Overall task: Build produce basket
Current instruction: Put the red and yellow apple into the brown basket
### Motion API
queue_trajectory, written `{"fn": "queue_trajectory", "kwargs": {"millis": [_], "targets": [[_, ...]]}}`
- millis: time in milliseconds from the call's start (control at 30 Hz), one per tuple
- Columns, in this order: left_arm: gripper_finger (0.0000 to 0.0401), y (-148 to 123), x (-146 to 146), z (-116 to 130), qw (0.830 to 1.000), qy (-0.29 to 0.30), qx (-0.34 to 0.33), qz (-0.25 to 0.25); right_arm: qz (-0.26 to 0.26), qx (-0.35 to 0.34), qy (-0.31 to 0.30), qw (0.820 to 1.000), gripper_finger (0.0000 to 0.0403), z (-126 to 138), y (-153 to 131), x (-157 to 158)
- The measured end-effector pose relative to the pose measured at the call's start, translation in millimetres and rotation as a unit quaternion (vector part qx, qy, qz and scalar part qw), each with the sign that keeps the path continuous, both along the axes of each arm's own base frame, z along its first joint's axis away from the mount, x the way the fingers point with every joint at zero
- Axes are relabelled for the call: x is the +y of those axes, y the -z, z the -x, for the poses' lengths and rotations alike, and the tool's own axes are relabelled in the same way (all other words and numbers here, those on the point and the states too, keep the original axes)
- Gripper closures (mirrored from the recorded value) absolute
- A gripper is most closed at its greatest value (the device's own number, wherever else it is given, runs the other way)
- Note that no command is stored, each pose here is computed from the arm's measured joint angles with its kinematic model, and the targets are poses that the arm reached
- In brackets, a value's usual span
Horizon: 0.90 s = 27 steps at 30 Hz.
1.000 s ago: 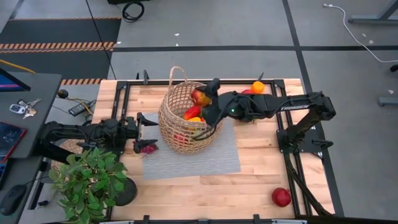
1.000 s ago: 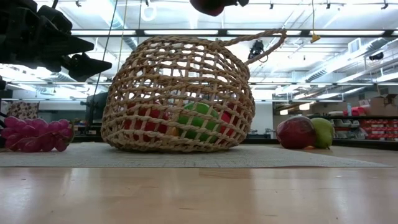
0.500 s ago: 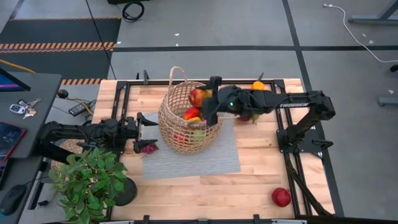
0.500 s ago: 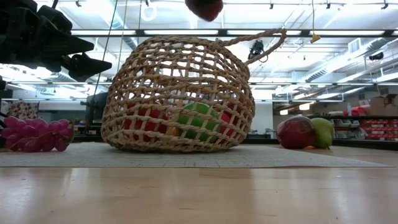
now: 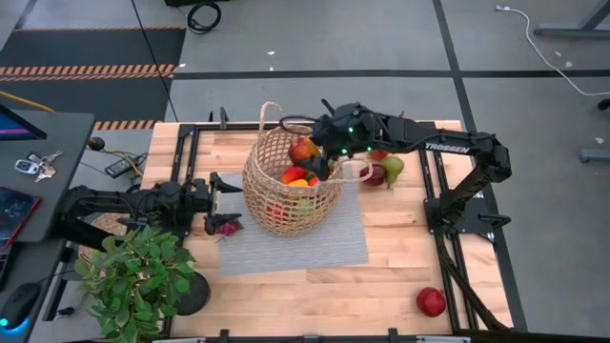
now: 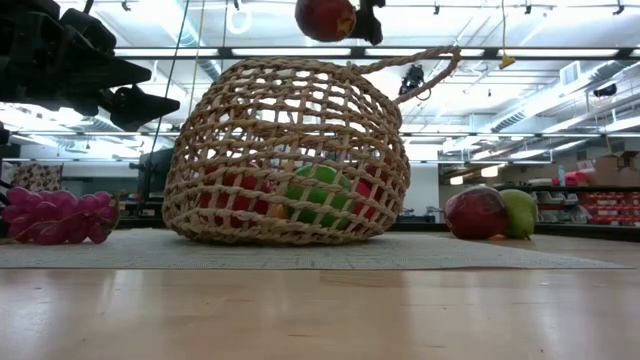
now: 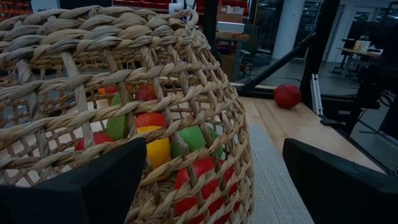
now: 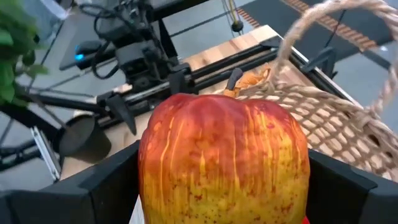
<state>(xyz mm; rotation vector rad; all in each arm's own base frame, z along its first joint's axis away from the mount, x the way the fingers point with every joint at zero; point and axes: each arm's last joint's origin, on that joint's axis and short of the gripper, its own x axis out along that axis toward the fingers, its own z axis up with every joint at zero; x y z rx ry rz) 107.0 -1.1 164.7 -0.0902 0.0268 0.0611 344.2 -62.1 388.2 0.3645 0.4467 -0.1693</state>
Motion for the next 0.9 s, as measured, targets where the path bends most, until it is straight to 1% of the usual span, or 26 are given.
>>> {"fn": "queue_trajectory", "kwargs": {"millis": [267,400,467,600,700,900], "targets": [[0.0015,0,0,0,1.000,0.000,0.000,0.000,-0.071,0.013,0.052,0.996,0.0038,4,4,-12],[0.0015,0,0,0,1.000,0.000,0.000,0.000,-0.096,0.029,0.068,0.993,0.0038,-1,13,-17],[0.0015,0,0,0,1.000,0.000,0.000,0.000,-0.096,0.037,0.070,0.992,0.0038,-9,17,-20],[0.0015,0,0,0,1.000,0.000,0.002,0.000,-0.081,0.083,0.071,0.991,0.0038,-28,30,-27],[0.0015,0,0,0,1.000,0.000,0.001,0.000,-0.072,0.113,0.069,0.989,0.0038,-41,33,-34],[0.0015,0,0,0,1.000,0.000,0.000,0.000,-0.063,0.177,0.057,0.981,0.0038,-71,51,-51]]}}
